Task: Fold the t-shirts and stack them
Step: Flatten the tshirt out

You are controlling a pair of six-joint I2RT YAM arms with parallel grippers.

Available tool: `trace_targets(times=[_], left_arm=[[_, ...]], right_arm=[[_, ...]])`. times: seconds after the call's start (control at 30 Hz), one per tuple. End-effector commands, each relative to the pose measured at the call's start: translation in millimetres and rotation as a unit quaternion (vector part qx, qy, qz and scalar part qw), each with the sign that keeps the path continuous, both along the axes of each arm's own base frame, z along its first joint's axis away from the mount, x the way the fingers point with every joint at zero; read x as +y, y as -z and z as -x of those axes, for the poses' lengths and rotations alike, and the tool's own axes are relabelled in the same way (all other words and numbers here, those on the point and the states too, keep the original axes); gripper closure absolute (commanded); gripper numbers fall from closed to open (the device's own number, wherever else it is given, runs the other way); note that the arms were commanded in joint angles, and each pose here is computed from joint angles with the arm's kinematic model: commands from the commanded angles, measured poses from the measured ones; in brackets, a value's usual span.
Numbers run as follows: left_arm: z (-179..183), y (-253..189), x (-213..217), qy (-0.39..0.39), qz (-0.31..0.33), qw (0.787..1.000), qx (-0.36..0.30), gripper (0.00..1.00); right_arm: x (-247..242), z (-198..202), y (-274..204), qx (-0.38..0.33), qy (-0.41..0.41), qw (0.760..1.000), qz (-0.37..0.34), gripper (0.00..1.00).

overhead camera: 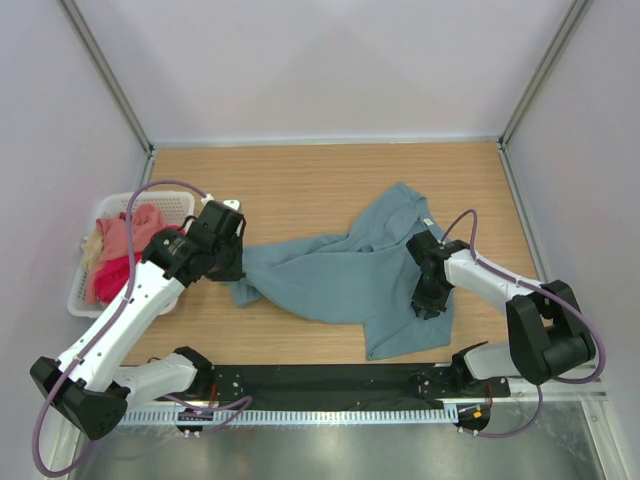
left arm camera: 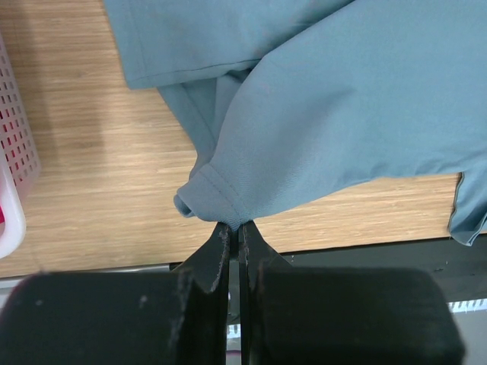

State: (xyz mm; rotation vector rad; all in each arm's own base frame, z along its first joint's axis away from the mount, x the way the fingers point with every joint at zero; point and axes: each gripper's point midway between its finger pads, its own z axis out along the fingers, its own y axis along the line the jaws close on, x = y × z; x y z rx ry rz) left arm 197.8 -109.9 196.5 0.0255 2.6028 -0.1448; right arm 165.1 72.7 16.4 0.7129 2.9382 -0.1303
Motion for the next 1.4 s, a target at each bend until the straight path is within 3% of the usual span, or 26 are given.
trace_targets(times=[0.0,0.23,0.47,0.7,0.73,0.83,1.07,1.2,1.37], left_arm=[[-4.6,-5.4,-2.2,0.006,0.010,1.000,-0.016,1.00],[-5.2,-6.5,-1.9,0.007,0.008,1.000,-0.018,1.00],[-4.8,-5.0,-3.6,0.010,0.011,1.000,-0.016,1.00],[-3.6,-5.0,-3.2,0.010,0.013,1.000,-0.017,1.00],[-2.8,-4.7,-3.0,0.010,0.013,1.000,-0.016,1.00],[-3.4,-4.1,-4.9,0.011,0.017,1.000,-0.015,1.00],[-3.5,-5.1,-5.8,0.011,0.020,1.000,-0.015,1.00],[-3.4,-5.7,-2.9,0.010,0.014,1.000,-0.018,1.00],[-4.2,-6.2,-3.4,0.011,0.013,1.000,-0.019,1.00]], right_arm=[[2.3,-4.9,3.2,-0.005,0.001,1.000,-0.004,0.73],[1.2,-7.6,0.1,-0.008,0.000,1.000,0.000,0.82],[-1.1,-7.5,-6.0,-0.015,0.002,1.000,0.004,0.99],[-0.5,-7.9,-24.5,-0.039,0.010,0.999,-0.006,0.95],[0.0,-7.8,-23.9,-0.038,0.009,0.999,-0.008,0.72],[0.8,-9.3,-19.5,-0.034,0.003,0.999,-0.008,0.56],[2.3,-14.5,-8.5,-0.023,0.000,1.000,-0.002,0.55],[-2.3,-9.4,1.2,-0.015,0.000,1.000,0.009,0.60],[-3.6,-8.4,1.7,-0.015,-0.001,1.000,0.011,0.75]])
